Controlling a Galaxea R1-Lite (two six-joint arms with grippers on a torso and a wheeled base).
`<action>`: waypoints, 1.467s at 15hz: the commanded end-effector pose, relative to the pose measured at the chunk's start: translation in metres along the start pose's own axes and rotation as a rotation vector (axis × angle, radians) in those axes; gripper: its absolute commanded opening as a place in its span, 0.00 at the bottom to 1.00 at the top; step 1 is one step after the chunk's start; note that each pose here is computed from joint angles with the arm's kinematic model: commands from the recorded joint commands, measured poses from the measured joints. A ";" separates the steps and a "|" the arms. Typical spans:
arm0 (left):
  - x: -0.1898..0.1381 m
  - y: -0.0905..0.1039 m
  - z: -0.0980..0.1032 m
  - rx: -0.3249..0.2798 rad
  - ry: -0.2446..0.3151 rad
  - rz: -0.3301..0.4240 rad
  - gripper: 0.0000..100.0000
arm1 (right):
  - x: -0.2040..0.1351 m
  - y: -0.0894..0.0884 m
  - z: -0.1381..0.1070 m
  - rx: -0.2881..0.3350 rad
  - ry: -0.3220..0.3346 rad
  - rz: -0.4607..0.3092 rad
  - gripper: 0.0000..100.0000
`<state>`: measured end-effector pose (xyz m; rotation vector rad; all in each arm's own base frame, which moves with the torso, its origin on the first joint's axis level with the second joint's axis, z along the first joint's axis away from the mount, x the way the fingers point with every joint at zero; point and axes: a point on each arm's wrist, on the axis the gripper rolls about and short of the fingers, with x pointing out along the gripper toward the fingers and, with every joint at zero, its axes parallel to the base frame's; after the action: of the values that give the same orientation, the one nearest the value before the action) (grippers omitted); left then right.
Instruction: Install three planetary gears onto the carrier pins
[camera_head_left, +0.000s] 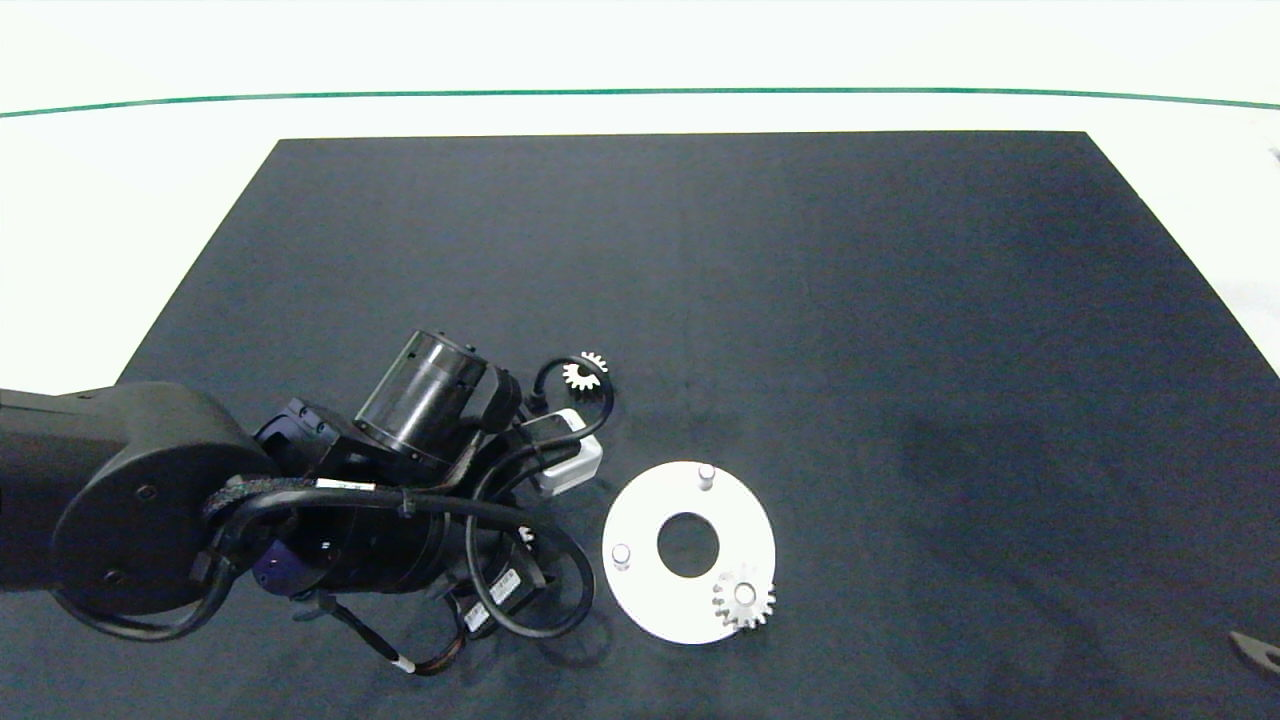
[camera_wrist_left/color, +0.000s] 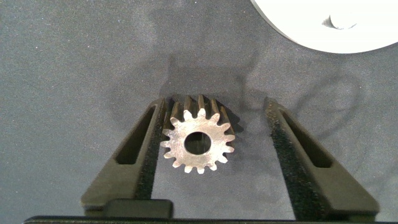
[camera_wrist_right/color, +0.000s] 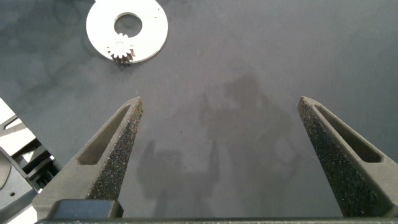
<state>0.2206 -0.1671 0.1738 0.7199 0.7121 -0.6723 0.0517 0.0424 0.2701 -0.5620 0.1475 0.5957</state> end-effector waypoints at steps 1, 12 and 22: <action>-0.001 0.000 0.000 0.003 0.000 0.001 0.56 | 0.000 0.000 0.000 -0.004 0.002 0.000 1.00; -0.001 0.002 -0.003 -0.016 0.001 0.010 0.33 | -0.001 0.000 -0.001 -0.005 -0.001 0.000 1.00; -0.019 0.010 0.015 -0.022 -0.100 0.050 0.16 | -0.001 0.000 -0.001 -0.005 -0.002 -0.001 1.00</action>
<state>0.2227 -0.1678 0.1916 0.6828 0.6373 -0.6523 0.0504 0.0414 0.2700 -0.5615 0.1424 0.5966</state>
